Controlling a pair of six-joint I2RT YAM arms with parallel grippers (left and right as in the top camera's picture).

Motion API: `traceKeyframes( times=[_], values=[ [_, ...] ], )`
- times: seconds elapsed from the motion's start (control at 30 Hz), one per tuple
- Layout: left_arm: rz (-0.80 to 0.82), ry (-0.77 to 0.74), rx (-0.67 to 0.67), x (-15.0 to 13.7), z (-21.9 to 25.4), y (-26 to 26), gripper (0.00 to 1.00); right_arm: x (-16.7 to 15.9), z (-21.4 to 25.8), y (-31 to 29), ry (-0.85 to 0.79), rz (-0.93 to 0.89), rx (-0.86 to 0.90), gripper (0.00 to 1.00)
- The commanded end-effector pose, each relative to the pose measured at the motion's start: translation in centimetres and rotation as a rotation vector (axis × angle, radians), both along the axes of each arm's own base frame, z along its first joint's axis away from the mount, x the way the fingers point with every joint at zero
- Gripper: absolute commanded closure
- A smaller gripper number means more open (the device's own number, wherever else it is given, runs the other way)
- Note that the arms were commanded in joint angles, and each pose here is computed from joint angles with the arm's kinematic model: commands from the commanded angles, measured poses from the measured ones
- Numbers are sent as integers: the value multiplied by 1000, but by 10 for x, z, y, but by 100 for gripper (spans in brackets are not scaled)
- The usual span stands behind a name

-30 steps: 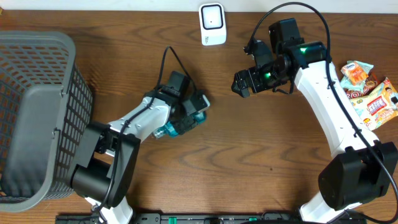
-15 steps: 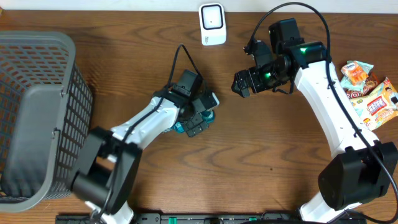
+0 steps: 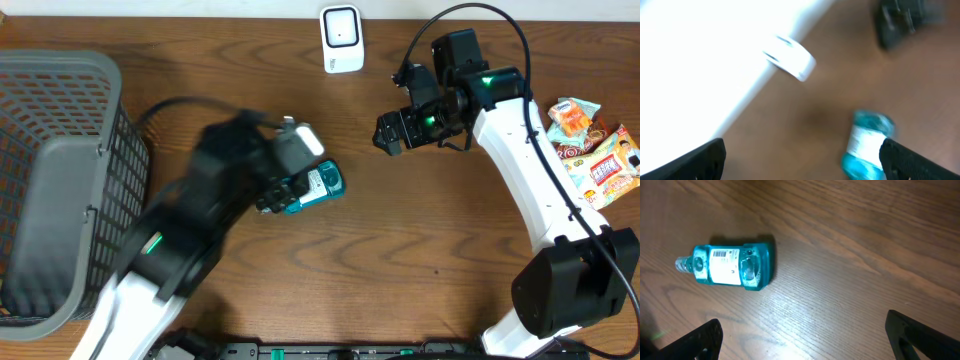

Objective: Scan the item barcode
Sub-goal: 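Lower the right gripper onto the bottle and grasp its neck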

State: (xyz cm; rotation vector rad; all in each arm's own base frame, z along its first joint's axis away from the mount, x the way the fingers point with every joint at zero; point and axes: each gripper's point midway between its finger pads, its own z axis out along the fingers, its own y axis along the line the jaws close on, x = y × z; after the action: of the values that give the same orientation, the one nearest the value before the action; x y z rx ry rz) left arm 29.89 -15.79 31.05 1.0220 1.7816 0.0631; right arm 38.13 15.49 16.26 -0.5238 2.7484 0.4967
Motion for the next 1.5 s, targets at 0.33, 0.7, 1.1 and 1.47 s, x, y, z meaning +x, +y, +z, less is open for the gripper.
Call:
traceKeyframes(
  times=[0.33,0.7,1.1,1.47],
  values=[
    [540,-637,343,-54,163,156,2,-35,7,67,45,165,122,1],
    [637,-584,541,-58,155,183,2,-68,-10,134,291,-236,145,1],
    [663,-656,486,-94,165,198,2,-61,-89,174,584,-1101,154,1],
    [585,-733,466,-119,148,194,2,-62,-157,193,816,-1270,135,13]
  ],
)
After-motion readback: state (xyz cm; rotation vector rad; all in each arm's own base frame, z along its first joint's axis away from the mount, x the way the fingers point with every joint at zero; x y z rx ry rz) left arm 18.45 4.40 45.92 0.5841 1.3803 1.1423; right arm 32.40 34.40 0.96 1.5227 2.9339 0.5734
